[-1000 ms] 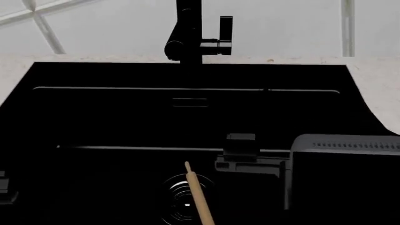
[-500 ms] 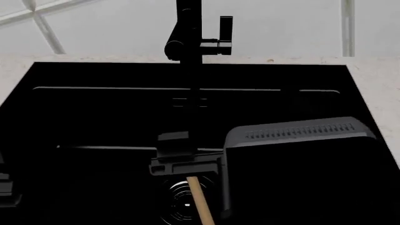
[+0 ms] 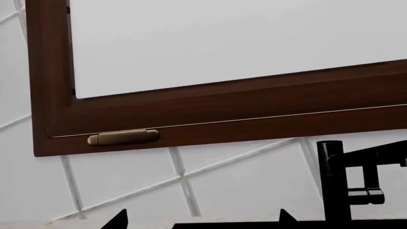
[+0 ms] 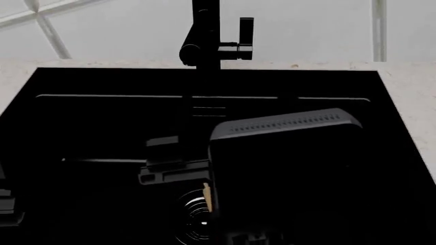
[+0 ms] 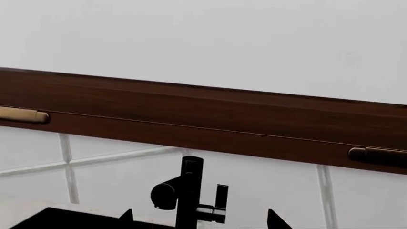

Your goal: Turn the sink spout to the right.

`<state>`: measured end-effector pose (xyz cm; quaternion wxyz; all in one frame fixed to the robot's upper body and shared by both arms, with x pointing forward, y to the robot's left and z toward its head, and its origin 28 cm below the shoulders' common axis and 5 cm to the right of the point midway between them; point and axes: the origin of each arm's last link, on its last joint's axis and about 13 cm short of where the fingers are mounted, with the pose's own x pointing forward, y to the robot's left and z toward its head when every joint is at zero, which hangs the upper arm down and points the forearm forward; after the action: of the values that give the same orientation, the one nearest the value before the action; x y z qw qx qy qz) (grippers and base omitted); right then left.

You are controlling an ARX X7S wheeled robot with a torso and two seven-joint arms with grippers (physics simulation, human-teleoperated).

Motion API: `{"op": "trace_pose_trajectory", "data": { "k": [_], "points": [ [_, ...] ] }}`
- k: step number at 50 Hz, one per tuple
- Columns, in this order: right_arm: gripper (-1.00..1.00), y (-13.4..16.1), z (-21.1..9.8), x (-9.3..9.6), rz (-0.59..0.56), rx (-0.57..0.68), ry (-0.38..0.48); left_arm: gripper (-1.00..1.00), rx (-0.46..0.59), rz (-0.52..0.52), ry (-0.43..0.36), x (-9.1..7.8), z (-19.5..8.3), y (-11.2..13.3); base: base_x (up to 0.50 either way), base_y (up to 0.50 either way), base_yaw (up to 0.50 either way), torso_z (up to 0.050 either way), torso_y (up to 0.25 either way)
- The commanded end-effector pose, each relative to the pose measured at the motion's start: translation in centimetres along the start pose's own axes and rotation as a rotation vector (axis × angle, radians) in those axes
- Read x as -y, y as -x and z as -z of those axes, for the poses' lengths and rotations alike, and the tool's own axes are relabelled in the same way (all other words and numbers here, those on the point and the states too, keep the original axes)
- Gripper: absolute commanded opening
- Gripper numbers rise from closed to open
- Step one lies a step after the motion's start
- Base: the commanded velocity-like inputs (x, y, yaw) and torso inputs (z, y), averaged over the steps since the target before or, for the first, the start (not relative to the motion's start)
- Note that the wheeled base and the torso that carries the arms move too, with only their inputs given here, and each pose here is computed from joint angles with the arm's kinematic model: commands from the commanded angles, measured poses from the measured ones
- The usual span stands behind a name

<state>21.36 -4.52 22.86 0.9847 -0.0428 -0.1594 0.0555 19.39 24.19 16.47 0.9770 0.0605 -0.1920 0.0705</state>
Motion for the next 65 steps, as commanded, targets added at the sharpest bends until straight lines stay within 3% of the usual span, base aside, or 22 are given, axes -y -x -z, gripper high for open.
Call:
{"op": "trace_pose_trajectory", "data": {
  "k": [1,20,65],
  "points": [
    [1.00,-0.1,0.0,-0.2,-0.002,-0.007,0.005,1.00,-0.001,0.000,0.000,0.0,0.0,0.0,0.00,0.00,0.00,0.000,0.000],
    [1.00,-3.6,-0.1,-1.5,-0.044,0.013,-0.056,1.00,-0.007,0.037,-0.028,0.4,0.3,0.1,0.00,0.00,0.00,0.000,0.000],
    [1.00,-8.1,2.6,-2.9,-0.059,-0.030,-0.059,1.00,-0.010,0.061,-0.037,0.5,0.4,0.3,0.00,0.00,0.00,0.000,0.000]
  ]
}}
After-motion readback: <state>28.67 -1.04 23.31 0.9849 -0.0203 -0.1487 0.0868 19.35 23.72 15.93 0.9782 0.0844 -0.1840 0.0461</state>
